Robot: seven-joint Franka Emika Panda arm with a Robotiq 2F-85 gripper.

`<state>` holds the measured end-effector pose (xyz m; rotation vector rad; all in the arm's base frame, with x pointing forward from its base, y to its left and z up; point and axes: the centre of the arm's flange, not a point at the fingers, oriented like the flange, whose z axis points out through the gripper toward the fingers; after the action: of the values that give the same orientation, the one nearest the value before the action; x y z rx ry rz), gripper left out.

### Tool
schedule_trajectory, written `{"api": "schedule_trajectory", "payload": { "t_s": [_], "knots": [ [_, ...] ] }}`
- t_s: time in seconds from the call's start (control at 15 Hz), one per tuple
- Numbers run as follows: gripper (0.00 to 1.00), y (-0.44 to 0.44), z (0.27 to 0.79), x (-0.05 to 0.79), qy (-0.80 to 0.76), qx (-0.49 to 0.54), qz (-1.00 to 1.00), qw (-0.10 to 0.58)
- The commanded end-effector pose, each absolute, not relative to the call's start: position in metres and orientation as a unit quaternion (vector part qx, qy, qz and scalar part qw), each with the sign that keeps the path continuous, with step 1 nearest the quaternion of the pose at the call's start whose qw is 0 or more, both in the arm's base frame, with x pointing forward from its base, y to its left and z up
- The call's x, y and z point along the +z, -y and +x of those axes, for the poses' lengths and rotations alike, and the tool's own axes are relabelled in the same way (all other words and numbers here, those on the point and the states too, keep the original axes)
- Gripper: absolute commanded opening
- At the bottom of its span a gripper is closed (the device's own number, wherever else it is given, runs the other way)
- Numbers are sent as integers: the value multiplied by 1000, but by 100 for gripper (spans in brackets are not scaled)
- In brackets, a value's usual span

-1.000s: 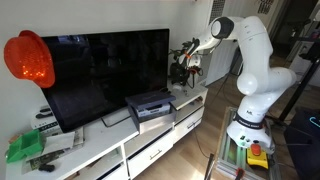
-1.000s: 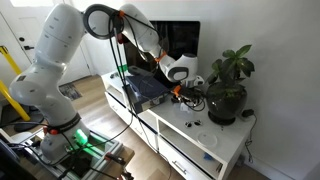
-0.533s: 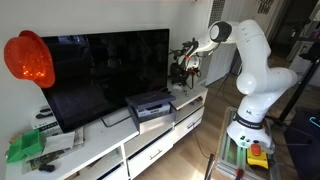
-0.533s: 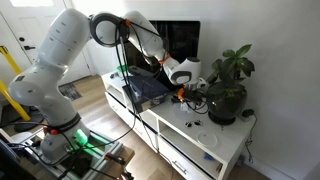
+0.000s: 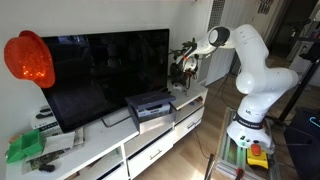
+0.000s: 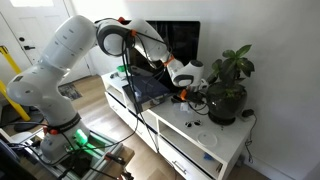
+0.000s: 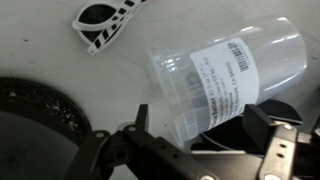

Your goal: Remove the lid from the clear cup and put it on the television stand top

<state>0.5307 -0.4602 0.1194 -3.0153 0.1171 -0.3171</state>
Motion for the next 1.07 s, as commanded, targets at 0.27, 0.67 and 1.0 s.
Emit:
{"api": "schedule_trajectory", "payload": {
  "t_s": [0.27, 0.67, 1.0],
  "knots": [
    [39, 470, 537, 123, -26, -71, -992, 98],
    [1, 450, 532, 139, -18, -73, -995, 70],
    [1, 438, 542, 146, -33, -79, -995, 53]
  ]
}}
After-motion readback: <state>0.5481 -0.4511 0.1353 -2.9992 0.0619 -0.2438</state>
